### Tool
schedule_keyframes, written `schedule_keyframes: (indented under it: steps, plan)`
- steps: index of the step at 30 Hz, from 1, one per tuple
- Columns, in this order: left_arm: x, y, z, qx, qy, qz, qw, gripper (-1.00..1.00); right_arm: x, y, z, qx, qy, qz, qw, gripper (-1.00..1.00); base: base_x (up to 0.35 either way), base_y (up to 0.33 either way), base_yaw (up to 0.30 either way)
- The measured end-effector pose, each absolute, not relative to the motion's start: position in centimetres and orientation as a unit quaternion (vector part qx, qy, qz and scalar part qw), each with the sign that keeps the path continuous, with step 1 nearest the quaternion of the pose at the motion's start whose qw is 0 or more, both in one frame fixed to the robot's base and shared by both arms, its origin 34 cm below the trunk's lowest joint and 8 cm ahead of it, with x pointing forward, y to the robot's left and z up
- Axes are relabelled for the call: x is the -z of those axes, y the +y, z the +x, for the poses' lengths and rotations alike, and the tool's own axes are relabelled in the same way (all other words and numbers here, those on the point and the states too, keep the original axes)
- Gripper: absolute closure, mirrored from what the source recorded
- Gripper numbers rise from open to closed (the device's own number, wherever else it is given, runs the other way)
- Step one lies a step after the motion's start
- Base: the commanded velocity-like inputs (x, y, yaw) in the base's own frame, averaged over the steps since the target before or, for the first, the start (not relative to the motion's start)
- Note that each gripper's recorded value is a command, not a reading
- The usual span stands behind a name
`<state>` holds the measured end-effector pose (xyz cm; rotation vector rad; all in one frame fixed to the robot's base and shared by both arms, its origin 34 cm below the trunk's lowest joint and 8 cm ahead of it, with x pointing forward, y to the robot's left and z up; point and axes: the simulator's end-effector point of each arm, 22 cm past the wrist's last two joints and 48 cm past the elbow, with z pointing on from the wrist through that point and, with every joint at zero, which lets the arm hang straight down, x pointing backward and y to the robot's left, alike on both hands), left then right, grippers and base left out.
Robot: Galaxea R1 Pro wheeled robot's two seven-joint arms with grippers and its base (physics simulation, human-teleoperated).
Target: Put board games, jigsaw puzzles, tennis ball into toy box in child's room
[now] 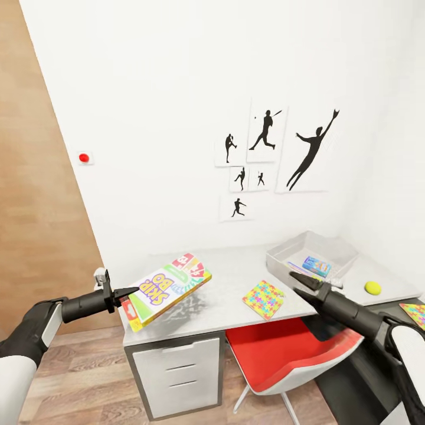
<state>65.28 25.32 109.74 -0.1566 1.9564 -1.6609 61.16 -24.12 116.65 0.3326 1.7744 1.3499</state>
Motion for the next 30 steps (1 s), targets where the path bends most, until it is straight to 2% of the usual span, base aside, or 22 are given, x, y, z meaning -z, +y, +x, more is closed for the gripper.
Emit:
schedule_keyframes:
  steps: [8, 18, 30]
  plan:
    - [-109.7, 25.1, 65.3, 0.621, 0.73, -0.058, 0.281, 1.0, -124.2, -29.8, 65.7, -0.467, 0.721, 0.098, 0.502, -1.0, 0.0, 0.0, 0.0]
    - [-109.8, 25.1, 65.4, 0.618, 0.729, -0.051, 0.29, 1.0, -125.6, -31.4, 66.3, -0.465, 0.715, 0.103, 0.512, -1.0, 0.0, -0.042, -0.007]
    - [-109.3, 22.5, 65.0, 0.624, 0.73, -0.033, 0.278, 1.0, -124.7, -33.9, 66.6, -0.455, 0.718, 0.128, 0.511, -1.0, 0.004, -0.068, -0.237]
